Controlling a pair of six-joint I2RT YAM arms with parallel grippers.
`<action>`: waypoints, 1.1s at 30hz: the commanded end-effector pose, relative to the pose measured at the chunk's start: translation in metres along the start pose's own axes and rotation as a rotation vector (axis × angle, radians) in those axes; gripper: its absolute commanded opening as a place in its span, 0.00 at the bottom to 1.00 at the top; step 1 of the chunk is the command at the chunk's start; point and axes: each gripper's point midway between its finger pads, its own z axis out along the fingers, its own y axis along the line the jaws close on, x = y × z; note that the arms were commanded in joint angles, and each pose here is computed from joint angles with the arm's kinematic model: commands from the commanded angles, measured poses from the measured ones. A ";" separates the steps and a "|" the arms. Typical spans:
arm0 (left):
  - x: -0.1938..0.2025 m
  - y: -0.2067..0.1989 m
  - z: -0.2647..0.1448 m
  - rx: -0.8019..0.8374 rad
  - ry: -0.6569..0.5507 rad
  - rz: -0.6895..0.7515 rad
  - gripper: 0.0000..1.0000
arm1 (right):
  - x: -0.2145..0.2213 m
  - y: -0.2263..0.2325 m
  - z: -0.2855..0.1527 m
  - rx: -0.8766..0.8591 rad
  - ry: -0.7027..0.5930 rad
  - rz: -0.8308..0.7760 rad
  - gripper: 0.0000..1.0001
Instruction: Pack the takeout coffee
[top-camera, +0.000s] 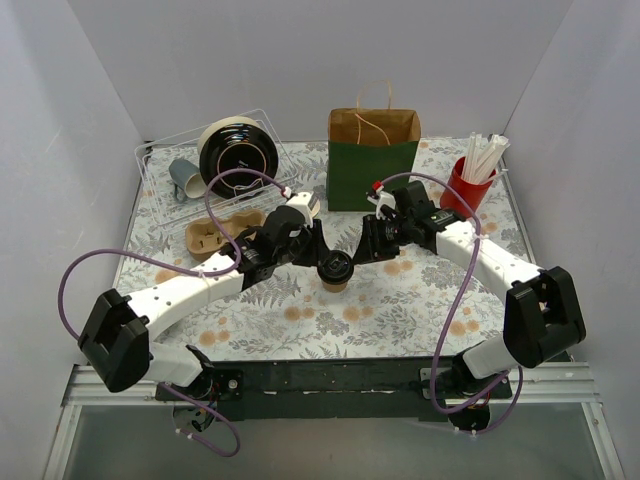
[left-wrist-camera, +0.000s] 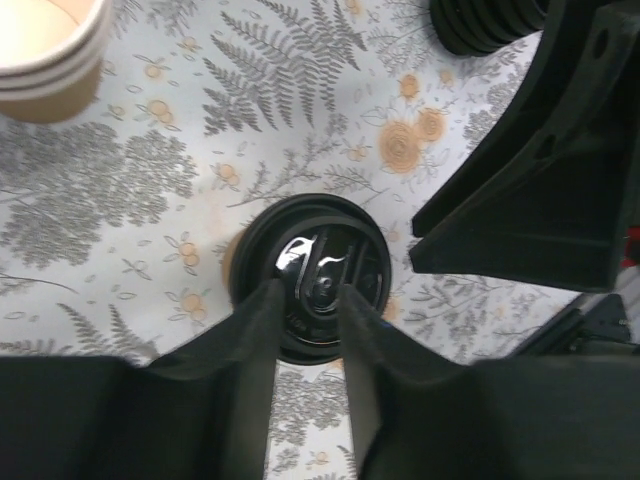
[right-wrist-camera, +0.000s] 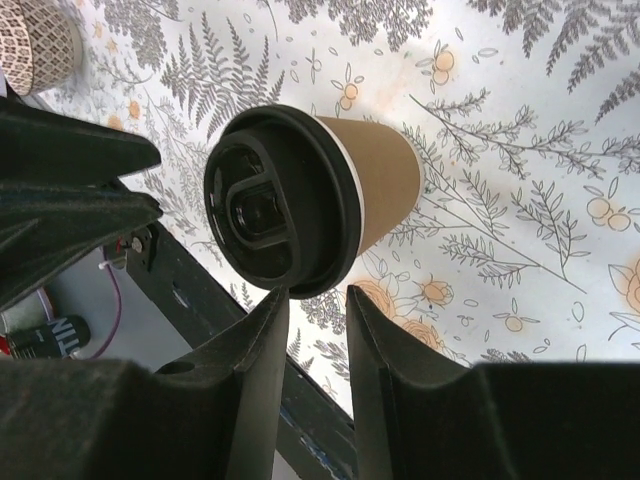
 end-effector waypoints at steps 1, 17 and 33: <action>-0.004 -0.024 0.000 0.120 0.015 0.020 0.17 | 0.000 0.003 -0.001 -0.020 -0.022 -0.001 0.37; 0.033 -0.019 0.018 0.164 0.090 0.010 0.00 | 0.012 0.003 0.006 -0.069 -0.010 0.022 0.39; 0.065 0.009 0.025 0.090 0.129 0.012 0.00 | 0.035 -0.017 0.024 -0.058 0.016 0.096 0.24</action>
